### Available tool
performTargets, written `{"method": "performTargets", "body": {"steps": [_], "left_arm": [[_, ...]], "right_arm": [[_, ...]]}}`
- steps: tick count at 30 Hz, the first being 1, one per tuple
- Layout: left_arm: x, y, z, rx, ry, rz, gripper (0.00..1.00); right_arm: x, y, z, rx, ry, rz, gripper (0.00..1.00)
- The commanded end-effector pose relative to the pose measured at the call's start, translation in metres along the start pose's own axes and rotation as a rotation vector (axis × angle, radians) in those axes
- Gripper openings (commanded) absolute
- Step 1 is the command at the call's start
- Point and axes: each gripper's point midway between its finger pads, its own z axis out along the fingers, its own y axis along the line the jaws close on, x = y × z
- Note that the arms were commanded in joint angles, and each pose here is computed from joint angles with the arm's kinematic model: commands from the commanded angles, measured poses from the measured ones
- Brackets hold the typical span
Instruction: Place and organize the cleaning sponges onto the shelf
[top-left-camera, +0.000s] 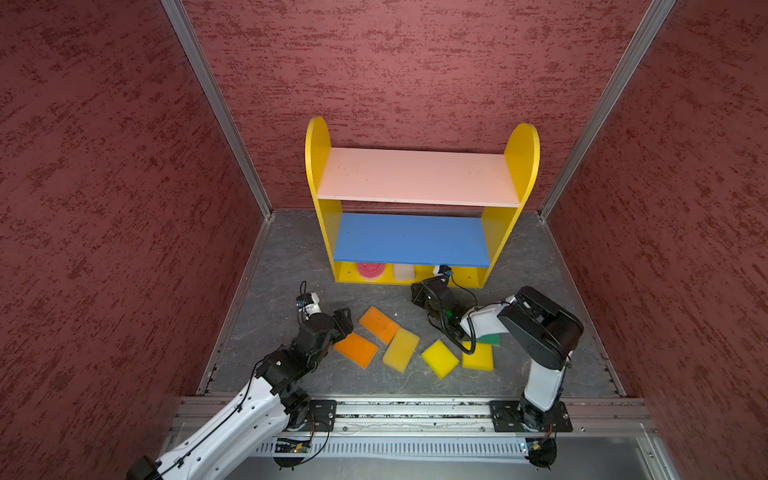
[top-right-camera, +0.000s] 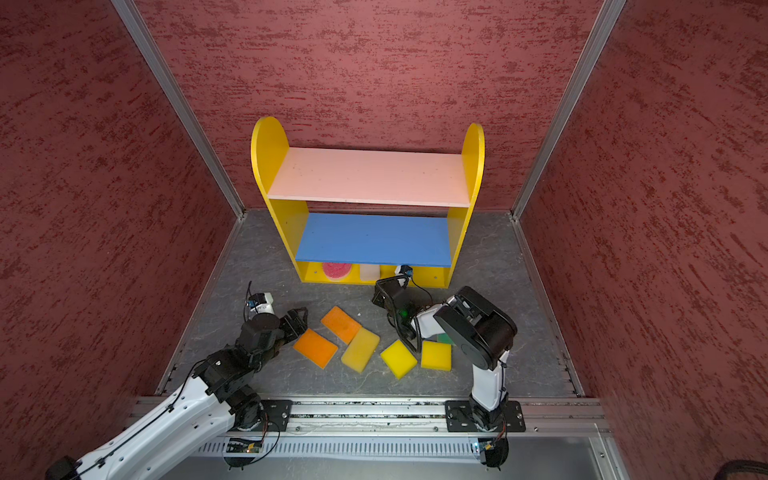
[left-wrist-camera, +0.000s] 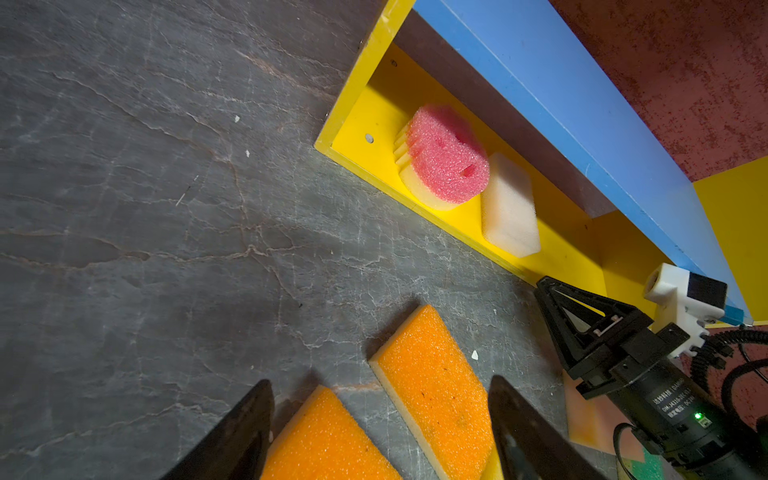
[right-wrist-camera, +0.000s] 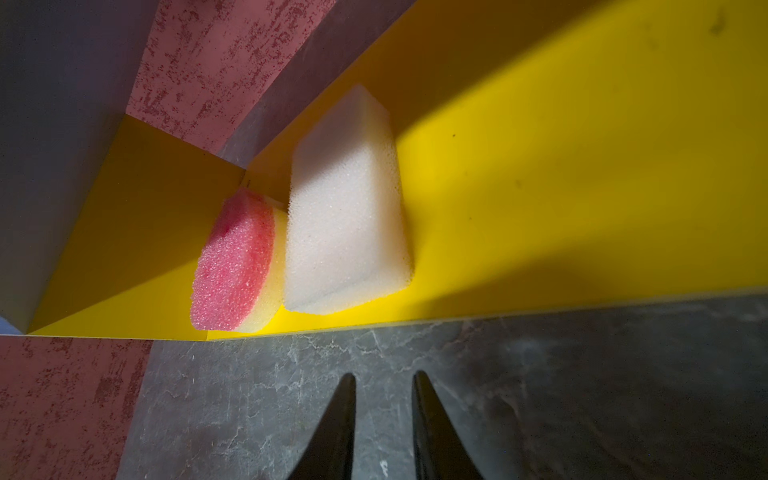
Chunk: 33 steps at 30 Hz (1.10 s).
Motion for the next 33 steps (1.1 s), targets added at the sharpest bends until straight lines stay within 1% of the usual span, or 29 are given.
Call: {"method": "performTargets", "body": {"steps": [1,5,7,10,14,18,20,24,28,33], "left_arm": [[0.0,0.0,0.001,-0.001,0.005,0.003,0.81],[0.001,0.002,0.003,-0.006,0.012,0.002,0.81],[0.001,0.002,0.005,-0.008,0.016,0.0,0.81],[0.003,0.002,0.007,-0.012,0.027,-0.001,0.81],[0.004,0.001,0.009,-0.013,0.039,-0.002,0.81],[0.005,0.001,0.01,-0.013,0.048,-0.006,0.8],[0.006,0.001,0.01,-0.011,0.051,-0.014,0.8],[0.007,0.0,0.01,-0.007,0.056,-0.019,0.8],[0.006,0.0,0.009,-0.012,0.057,-0.011,0.8],[0.009,0.005,0.006,-0.02,0.062,-0.026,0.8]], "right_arm": [[-0.045,0.028,0.004,-0.089,-0.173,0.024,0.28],[-0.048,0.034,0.003,-0.166,-0.22,0.034,0.29],[-0.048,0.037,0.002,-0.211,-0.228,0.06,0.29],[-0.041,0.031,-0.001,-0.234,-0.214,0.114,0.29],[-0.031,0.024,-0.01,-0.246,-0.177,0.148,0.28],[-0.028,0.019,-0.023,-0.238,-0.164,0.145,0.27],[-0.029,0.016,-0.029,-0.234,-0.176,0.144,0.27],[-0.027,0.022,-0.037,-0.281,-0.194,0.146,0.22],[-0.023,0.03,-0.029,-0.305,-0.181,0.121,0.21],[-0.029,0.036,-0.015,-0.282,-0.204,0.091,0.21]]}}
